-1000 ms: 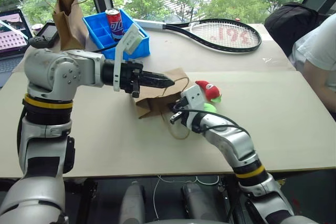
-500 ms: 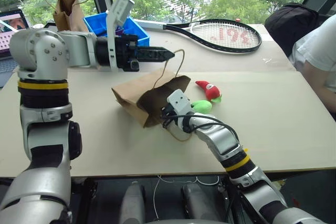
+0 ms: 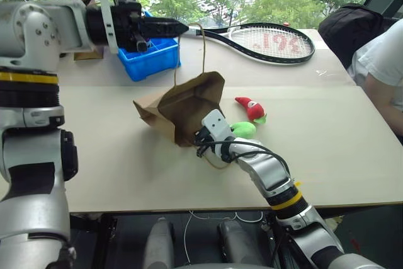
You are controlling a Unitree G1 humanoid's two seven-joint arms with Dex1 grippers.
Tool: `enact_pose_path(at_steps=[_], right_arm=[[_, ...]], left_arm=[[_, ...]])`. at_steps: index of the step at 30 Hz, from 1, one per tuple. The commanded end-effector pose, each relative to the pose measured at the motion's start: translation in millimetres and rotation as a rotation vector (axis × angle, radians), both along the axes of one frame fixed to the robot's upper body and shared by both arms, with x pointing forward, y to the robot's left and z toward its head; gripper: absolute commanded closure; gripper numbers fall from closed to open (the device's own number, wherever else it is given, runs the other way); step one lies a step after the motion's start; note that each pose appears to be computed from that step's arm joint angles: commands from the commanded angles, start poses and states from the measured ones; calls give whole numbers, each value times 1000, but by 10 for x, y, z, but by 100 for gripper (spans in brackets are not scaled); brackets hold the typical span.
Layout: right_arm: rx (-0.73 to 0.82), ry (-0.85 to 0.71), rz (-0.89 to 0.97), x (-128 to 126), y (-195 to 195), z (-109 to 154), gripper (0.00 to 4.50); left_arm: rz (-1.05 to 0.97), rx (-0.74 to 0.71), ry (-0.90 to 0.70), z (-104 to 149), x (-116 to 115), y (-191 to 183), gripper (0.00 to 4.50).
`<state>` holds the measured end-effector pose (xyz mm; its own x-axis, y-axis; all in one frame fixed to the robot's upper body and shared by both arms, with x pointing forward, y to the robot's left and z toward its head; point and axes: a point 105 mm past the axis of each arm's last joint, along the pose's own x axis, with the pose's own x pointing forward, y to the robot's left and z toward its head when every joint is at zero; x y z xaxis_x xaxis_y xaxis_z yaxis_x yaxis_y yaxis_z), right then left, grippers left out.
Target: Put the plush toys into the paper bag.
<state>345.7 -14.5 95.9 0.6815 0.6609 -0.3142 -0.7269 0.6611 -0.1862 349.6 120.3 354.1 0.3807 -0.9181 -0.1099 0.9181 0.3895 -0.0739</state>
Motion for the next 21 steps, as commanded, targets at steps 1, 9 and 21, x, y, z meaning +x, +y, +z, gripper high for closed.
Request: enact_pose_path(at_steps=[1, 9, 21], right_arm=[[-54, 125, -29, -71, -113, -330, 447], [-57, 134, -31, -91, -138, -350, 447], [221, -21, -9, -44, -85, 367, 333]], left_arm=[[5, 31, -123, 251, -53, 88, 450], [-25, 17, -159, 333, -95, 65, 450], [-29, -20, -85, 75, -103, 64, 450]])
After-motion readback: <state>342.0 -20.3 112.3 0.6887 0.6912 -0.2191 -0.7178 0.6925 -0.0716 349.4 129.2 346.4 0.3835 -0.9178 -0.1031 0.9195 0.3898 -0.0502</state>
